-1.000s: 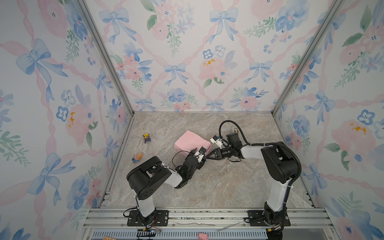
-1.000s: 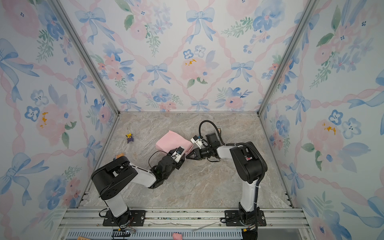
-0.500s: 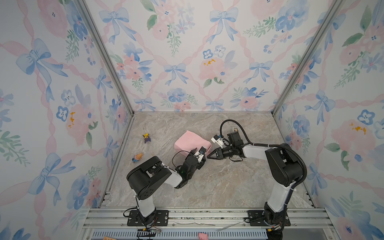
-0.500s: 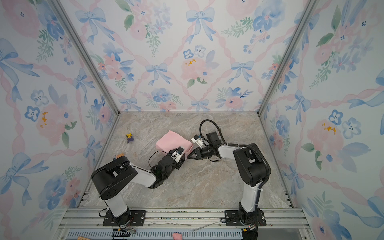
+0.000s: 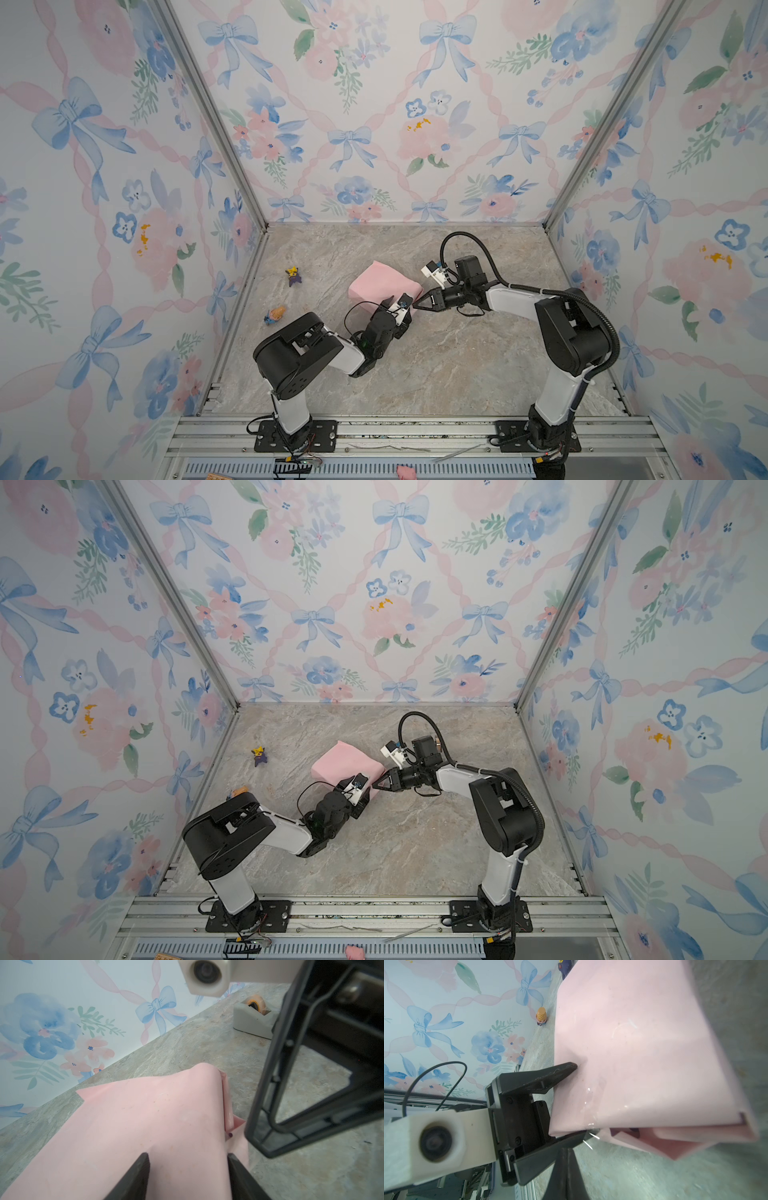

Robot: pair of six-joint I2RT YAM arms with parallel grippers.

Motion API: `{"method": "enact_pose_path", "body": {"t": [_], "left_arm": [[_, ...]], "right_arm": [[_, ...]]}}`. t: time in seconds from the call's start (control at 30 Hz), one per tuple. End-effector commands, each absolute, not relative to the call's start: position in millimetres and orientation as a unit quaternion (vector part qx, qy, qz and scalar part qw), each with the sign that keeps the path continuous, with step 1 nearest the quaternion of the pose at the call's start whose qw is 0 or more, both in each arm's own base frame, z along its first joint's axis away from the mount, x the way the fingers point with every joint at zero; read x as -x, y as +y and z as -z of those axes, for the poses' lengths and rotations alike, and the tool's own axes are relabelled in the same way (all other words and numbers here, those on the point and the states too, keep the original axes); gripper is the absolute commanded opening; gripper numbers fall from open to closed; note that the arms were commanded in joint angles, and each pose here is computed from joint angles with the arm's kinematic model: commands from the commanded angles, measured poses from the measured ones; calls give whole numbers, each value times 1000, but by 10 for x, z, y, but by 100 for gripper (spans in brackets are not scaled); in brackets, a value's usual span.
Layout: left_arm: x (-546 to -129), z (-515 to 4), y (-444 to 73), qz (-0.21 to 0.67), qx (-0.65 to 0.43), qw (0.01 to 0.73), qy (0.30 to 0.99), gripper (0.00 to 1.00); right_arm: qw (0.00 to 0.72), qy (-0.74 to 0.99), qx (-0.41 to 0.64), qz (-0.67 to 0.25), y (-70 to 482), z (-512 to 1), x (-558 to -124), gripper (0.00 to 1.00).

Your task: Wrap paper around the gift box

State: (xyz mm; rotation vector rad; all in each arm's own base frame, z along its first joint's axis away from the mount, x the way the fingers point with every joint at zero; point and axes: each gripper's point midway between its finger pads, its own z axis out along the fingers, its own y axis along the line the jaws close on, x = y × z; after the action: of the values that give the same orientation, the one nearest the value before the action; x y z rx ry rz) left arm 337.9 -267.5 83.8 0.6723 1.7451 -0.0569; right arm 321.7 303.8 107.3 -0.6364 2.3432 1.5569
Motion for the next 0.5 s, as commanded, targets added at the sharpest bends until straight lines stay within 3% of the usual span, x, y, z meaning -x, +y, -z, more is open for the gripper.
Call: {"method": "enact_pose_path", "body": {"t": [0.0,0.47], "left_arm": [[-2993,157,-2282,-19,-343,437,831,60],[-3001,147,-2298,-18,-343,439,830,60]], "right_arm": [[129,806,215,-536,3098,-1034,-3297,4],[121,813,204,-531,3133,-854,-3368,1]]}}
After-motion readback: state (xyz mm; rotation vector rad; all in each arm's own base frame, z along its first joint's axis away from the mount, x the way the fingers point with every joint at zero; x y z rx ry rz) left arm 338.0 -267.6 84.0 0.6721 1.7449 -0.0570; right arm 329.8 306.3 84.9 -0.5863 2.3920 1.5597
